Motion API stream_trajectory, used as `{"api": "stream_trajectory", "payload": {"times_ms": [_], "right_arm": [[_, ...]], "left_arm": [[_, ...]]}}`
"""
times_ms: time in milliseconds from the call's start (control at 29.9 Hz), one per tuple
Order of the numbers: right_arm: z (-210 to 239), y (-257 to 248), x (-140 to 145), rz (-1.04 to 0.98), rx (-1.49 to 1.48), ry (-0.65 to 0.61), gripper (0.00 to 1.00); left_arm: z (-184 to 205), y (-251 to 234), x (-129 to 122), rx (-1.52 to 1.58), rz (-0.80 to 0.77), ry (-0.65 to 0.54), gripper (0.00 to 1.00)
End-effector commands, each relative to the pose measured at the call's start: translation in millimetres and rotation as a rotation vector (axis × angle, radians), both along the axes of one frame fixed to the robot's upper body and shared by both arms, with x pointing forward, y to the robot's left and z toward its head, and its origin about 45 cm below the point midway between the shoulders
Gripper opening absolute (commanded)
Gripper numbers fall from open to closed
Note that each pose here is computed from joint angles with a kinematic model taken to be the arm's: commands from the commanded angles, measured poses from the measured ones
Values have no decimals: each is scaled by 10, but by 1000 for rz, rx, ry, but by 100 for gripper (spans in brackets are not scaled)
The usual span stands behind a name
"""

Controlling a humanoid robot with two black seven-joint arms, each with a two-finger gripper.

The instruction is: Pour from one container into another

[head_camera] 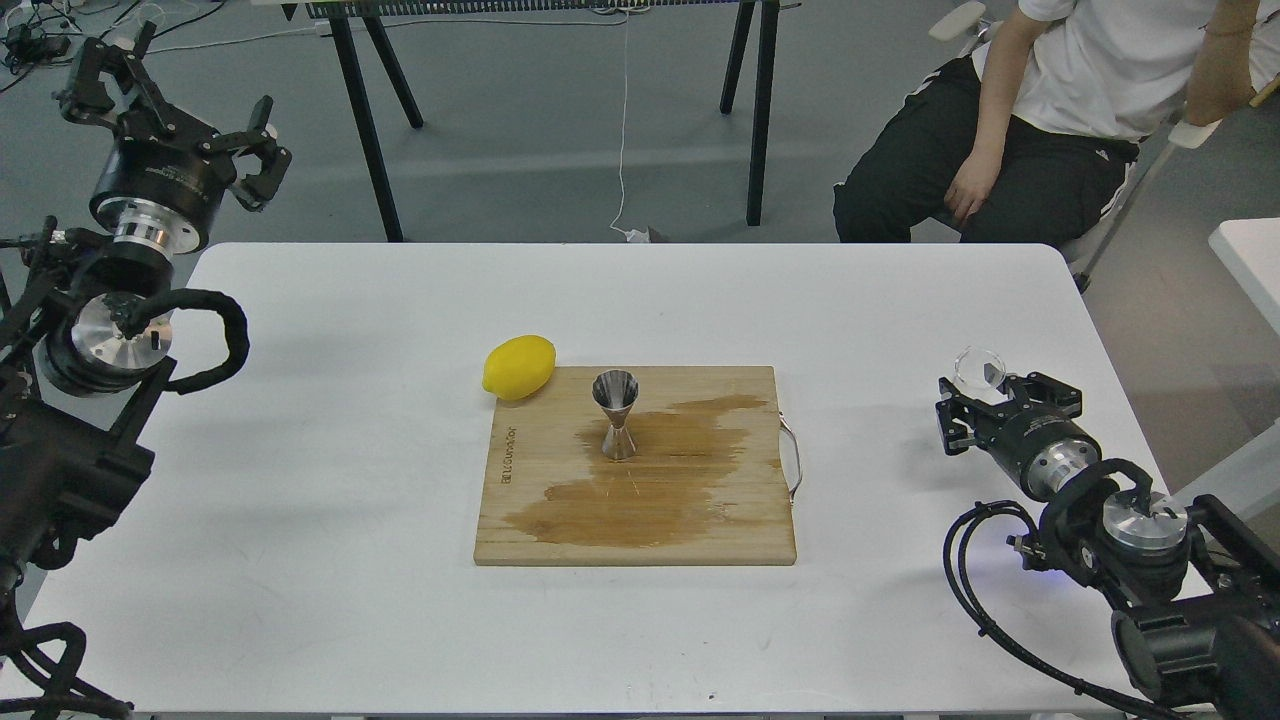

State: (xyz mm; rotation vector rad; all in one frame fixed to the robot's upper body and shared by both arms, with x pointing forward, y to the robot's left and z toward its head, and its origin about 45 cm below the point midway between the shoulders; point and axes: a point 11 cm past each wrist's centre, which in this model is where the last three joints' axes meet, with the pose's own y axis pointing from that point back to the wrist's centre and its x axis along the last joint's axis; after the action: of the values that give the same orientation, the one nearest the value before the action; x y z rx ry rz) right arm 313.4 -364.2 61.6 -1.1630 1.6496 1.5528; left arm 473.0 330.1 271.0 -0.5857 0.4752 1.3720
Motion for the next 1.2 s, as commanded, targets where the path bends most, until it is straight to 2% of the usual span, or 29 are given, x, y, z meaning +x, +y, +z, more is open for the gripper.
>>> {"api": "stream_trajectory", "payload": {"times_ms": [0,335,602,769,836,870,903,1004,1070,1171], "right_arm": [[-201,109,-83,-10,40,-14,40],[-346,149,-147,-48,61,9,45],[-343,140,-146,-48,60,8,55],[-342,140,-149,-49,60,7,58],[-339,155,-147,-42,60,3,52],[-338,163,-146,-42,62,0,43],[-332,160,-144,-39,60,-5,38],[-337,174,-146,-36,61,-4,38],[-335,162,-141,-40,59,0,41],[-334,154,-130,-43,58,3,55]], "left_arm": [[0,3,-1,2,-1,0,100],[-1,-5,0,1,-1,1,100],[-18,-73,6,-7,-11,2,100],[-13,-59,5,-5,-9,2,100],[-11,-52,5,-4,-8,1,100],[-11,-52,5,-4,-8,1,100],[-11,-52,5,-4,-8,1,100],[-11,-52,5,-4,-8,1,100],[-11,-52,5,-4,-8,1,100],[-11,-52,5,-4,-8,1,100]]}}
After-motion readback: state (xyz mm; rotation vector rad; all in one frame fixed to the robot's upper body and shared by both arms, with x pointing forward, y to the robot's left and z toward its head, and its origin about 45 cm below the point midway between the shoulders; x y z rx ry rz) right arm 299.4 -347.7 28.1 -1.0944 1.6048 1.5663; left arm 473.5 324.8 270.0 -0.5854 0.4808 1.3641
